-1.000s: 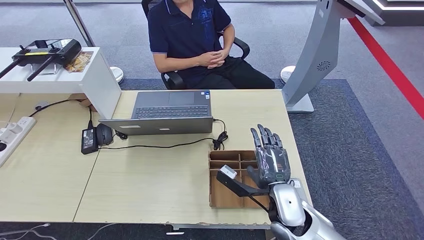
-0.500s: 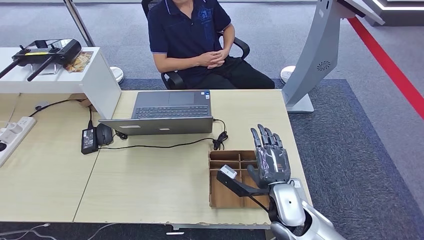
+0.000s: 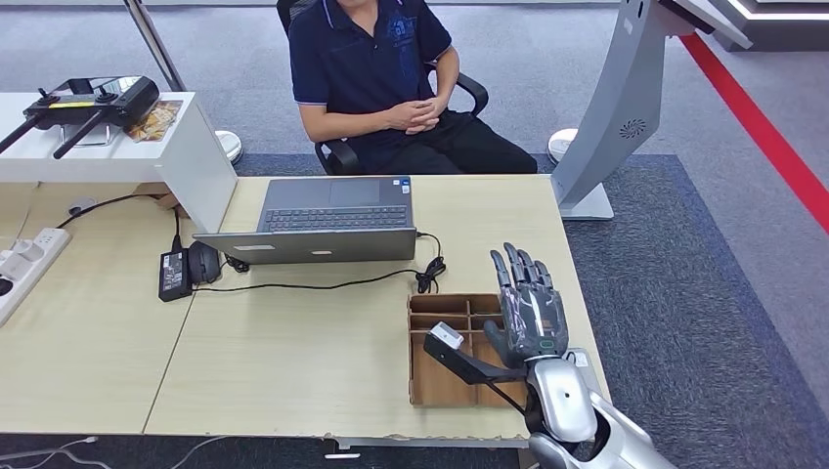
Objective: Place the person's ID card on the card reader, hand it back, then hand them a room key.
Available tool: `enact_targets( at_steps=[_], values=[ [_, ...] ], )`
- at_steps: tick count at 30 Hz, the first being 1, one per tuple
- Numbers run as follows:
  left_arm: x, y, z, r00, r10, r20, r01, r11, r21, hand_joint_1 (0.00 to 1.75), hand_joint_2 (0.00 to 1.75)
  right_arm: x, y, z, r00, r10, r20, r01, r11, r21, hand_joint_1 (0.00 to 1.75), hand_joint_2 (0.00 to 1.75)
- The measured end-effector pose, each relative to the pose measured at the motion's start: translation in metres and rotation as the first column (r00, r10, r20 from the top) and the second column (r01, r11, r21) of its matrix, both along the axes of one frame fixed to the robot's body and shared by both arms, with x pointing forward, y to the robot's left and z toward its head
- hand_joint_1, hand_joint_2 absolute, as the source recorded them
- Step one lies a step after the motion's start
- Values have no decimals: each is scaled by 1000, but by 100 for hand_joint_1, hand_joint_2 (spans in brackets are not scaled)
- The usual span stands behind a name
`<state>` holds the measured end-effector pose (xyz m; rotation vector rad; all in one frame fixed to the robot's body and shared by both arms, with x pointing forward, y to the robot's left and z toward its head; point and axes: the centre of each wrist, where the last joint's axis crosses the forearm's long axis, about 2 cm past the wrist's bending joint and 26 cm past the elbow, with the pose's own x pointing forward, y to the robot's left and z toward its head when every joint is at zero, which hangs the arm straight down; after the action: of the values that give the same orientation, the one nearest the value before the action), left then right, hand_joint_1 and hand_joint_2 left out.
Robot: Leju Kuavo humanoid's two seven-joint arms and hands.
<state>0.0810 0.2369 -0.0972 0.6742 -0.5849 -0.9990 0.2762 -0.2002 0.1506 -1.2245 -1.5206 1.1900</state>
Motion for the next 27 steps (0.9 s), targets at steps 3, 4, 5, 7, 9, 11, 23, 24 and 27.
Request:
enact_targets(
  at_steps=[3, 4, 5, 7, 9, 11, 23, 24, 27],
  values=[
    [0, 0, 0, 1000, 0, 0, 0, 1000, 0, 0, 0, 0, 0, 0, 1000, 0, 0, 0, 1000, 0, 19, 175],
    [0, 0, 0, 1000, 0, 0, 0, 1000, 0, 0, 0, 0, 0, 0, 1000, 0, 0, 0, 1000, 0, 21, 175],
    [0, 0, 0, 1000, 0, 0, 0, 1000, 0, 0, 0, 0, 0, 0, 1000, 0, 0, 0, 1000, 0, 22, 175],
    [0, 0, 0, 1000, 0, 0, 0, 1000, 0, 0, 0, 0, 0, 0, 1000, 0, 0, 0, 1000, 0, 26, 175],
    [0, 0, 0, 1000, 0, 0, 0, 1000, 0, 0, 0, 0, 0, 0, 1000, 0, 0, 0, 1000, 0, 27, 175],
    [0, 0, 0, 1000, 0, 0, 0, 1000, 0, 0, 0, 0, 0, 0, 1000, 0, 0, 0, 1000, 0, 27, 175],
    [0, 0, 0, 1000, 5, -1, -5, 1000, -1, 0, 0, 0, 0, -1, 1000, -2, -16, 2, 1000, -7, 28, 175],
    [0, 0, 0, 1000, 5, -1, -5, 1000, -1, 0, 0, 0, 0, -2, 1000, -3, -20, 3, 1000, -8, 28, 175],
    [0, 0, 0, 1000, 6, -1, -6, 1000, -2, 0, 0, 0, 0, -3, 1000, -4, -26, 4, 1000, -10, 28, 175]
  ],
)
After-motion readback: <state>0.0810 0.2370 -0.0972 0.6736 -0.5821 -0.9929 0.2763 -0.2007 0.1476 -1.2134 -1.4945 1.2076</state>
